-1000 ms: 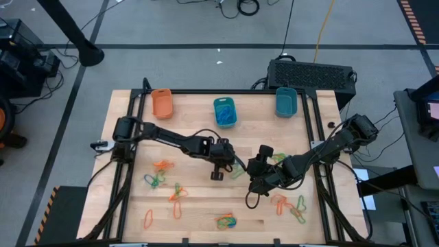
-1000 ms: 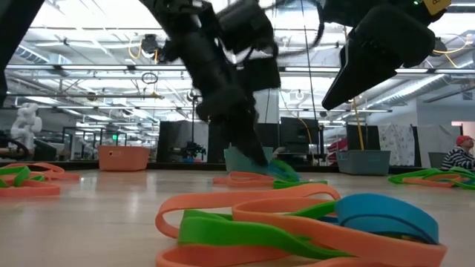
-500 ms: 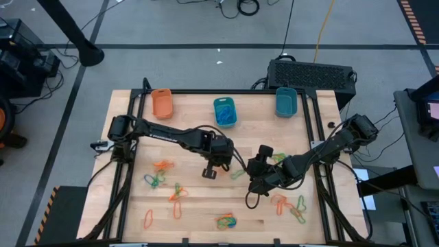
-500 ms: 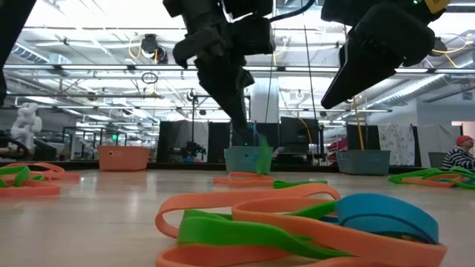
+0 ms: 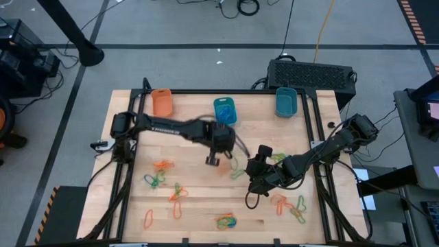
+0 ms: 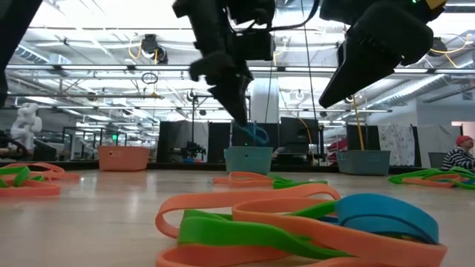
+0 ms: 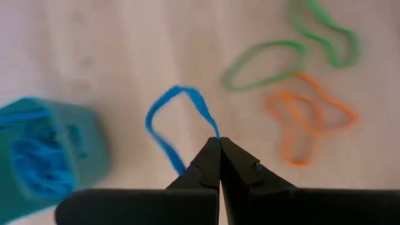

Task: Sort rubber bands into baskets
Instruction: Put the blue rubber band into the light blue bin

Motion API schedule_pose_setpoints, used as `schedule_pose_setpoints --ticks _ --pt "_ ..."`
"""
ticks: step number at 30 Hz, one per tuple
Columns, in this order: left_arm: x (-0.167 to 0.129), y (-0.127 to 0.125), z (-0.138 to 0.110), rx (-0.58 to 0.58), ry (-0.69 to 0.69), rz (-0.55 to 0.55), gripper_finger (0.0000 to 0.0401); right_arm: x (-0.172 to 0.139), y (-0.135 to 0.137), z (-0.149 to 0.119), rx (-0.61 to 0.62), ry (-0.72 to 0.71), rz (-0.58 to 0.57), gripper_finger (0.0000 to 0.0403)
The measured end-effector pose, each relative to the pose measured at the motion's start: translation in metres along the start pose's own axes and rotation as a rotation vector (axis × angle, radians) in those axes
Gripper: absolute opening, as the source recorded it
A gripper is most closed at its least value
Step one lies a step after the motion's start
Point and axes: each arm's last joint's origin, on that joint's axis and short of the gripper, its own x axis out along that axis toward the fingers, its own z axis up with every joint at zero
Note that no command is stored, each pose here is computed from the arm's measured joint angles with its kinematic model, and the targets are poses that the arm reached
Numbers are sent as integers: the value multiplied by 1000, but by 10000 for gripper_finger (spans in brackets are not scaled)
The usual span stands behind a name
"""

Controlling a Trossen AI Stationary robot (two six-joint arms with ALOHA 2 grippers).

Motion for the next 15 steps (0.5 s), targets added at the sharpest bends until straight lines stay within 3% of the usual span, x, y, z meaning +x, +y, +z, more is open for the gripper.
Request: schedule_pose_setpoints --ticks 8,15 --pt "-1 87 -29 -214 -9 80 2 -4 3 -5 -33 16 4 203" --pt "-3 138 -52 -339 -78 124 2 -4 2 -8 -56 44 -11 203"
